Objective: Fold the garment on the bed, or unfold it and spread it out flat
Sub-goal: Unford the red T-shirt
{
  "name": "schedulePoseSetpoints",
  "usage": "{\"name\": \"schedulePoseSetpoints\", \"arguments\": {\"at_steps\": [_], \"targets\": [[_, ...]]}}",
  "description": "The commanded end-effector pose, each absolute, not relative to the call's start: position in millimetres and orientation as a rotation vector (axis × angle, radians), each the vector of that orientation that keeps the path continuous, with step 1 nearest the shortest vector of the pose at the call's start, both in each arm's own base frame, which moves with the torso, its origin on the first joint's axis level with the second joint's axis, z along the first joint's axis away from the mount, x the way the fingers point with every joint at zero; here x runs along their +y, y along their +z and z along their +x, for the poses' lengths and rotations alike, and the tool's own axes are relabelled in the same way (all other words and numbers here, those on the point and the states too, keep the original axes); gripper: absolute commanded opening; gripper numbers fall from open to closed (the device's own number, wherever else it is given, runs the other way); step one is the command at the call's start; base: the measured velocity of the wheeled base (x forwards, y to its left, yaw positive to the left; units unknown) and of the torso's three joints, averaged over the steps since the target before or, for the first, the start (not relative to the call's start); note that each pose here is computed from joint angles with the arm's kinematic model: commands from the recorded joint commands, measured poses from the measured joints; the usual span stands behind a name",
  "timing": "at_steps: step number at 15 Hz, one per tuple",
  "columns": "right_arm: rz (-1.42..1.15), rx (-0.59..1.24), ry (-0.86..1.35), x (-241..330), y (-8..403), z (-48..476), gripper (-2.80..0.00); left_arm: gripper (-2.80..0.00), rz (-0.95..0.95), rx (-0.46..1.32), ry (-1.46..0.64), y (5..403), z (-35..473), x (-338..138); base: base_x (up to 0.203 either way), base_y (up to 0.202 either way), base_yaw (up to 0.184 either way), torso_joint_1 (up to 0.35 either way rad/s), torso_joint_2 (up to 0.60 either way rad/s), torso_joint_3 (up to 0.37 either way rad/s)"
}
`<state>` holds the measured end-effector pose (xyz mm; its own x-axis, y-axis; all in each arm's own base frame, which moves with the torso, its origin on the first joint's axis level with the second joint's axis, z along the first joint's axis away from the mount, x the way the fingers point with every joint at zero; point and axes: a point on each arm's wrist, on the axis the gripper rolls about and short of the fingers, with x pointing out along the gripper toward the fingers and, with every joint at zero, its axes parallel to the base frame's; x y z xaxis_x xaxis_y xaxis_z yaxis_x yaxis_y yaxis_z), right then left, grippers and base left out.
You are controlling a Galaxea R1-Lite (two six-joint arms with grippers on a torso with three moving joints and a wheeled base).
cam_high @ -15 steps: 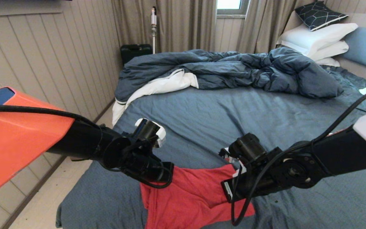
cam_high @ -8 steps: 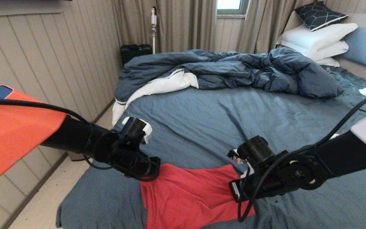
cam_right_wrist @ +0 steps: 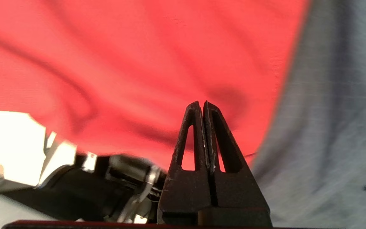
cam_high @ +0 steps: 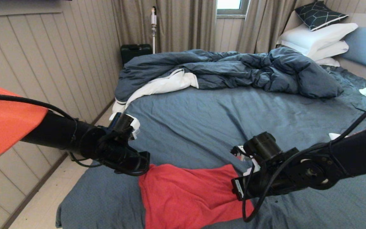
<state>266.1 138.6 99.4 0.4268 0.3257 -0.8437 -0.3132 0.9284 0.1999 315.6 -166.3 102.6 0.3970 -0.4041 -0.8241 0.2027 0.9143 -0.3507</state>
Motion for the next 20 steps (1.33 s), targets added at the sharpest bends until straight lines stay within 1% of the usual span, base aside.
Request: {"name": "schedulePoseSetpoints", "arguments": {"at_steps": [1,5,8,10,12,14,15,17,20], "targets": [[0.016,1.006,0.442,144.1,116.0,255.8,-2.8,-2.8,-0.225,1.049,-0.398,123.0,309.1,-160.8,0.0,0.0,0.0,0.0,0.0,0.0],[0.024,0.944,0.466,143.6,135.2,245.3,-2.8,-2.8,-0.261,0.979,-0.395,151.7,291.4,-144.3,0.0,0.0,0.0,0.0,0.0,0.0],[0.054,0.828,0.476,132.0,168.1,230.7,-2.8,-2.8,-0.28,0.86,-0.4,189.8,258.3,-122.8,0.0,0.0,0.0,0.0,0.0,0.0],[0.079,0.707,0.438,111.8,197.4,210.8,-2.8,-2.8,-0.303,0.747,-0.377,216.9,225.1,-93.8,0.0,0.0,0.0,0.0,0.0,0.0],[0.101,0.58,0.353,83.6,220.3,180.2,-2.8,-2.8,-0.311,0.626,-0.312,232.2,184.2,-54.8,0.0,0.0,0.0,0.0,0.0,0.0],[0.117,0.474,0.242,53.3,229.4,139.5,-2.8,-2.8,-0.307,0.518,-0.232,231.7,137.5,-19.2,0.0,0.0,0.0,0.0,0.0,0.0],[0.122,0.431,0.191,39.5,226.7,115.2,-2.8,-2.8,-0.309,0.479,-0.21,225.3,112.4,-7.3,0.0,0.0,0.0,0.0,0.0,0.0],[0.129,0.355,0.107,17.2,205.6,65.8,-2.8,-2.8,-0.31,0.466,-0.23,200.2,66.1,-0.6,0.0,0.0,0.0,0.0,0.0,0.0],[0.13,0.296,-0.04,-2.8,158.1,12.1,-2.8,-2.8,-0.305,0.555,-0.33,152.2,18.4,-8.6,0.0,0.0,0.0,0.0,0.0,0.0]]}}
